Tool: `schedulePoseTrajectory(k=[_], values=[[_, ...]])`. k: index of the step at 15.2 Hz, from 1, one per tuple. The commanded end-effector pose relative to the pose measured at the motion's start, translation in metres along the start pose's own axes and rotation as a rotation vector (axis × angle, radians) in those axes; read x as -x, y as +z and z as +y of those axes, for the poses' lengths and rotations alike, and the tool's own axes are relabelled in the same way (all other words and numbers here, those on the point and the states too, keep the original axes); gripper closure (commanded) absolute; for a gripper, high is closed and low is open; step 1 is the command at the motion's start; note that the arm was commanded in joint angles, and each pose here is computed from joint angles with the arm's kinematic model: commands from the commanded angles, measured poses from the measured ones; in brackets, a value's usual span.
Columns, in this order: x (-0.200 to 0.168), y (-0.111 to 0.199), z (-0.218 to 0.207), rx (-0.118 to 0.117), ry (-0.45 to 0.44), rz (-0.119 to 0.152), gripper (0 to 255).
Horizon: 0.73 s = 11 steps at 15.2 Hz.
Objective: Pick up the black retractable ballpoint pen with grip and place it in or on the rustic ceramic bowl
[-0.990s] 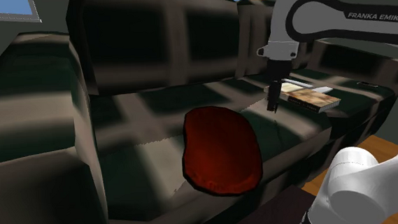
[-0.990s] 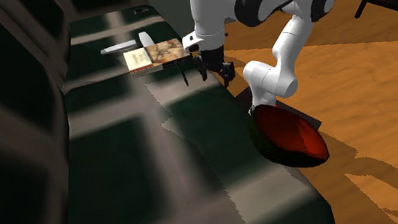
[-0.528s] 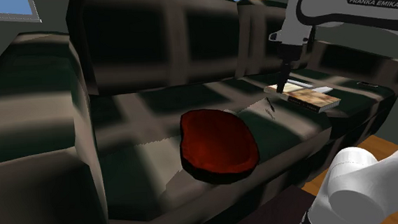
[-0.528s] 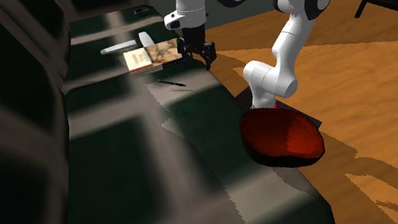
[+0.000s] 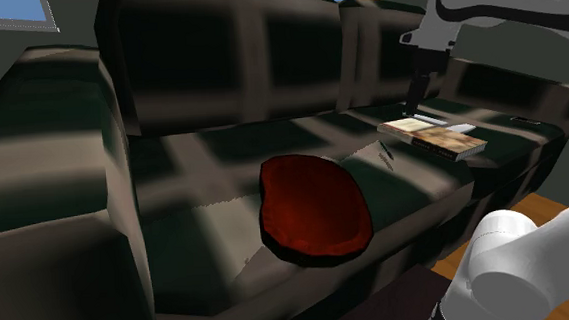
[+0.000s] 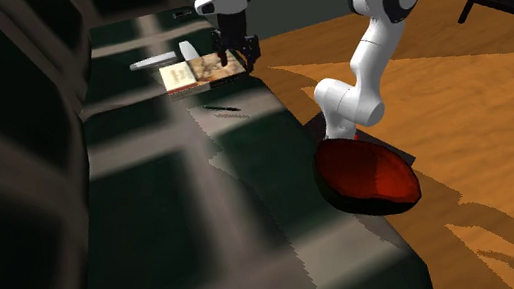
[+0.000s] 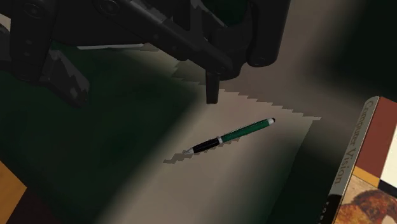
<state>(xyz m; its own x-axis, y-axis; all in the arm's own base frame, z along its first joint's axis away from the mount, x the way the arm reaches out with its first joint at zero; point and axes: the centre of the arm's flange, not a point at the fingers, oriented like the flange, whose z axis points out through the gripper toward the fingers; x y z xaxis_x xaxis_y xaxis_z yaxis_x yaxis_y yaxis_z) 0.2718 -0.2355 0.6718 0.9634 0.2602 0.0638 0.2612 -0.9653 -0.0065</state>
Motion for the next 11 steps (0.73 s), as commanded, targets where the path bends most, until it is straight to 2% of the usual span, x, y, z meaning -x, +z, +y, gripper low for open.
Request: schedulePoseTrajectory(k=[1, 5, 11], values=[[0.001, 0.009, 0.001, 0.000, -0.001, 0.002, 0], [0.001, 0.033, 0.001, 0.000, -0.001, 0.002, 0], [0.001, 0.033, 0.001, 0.000, -0.001, 0.002, 0]])
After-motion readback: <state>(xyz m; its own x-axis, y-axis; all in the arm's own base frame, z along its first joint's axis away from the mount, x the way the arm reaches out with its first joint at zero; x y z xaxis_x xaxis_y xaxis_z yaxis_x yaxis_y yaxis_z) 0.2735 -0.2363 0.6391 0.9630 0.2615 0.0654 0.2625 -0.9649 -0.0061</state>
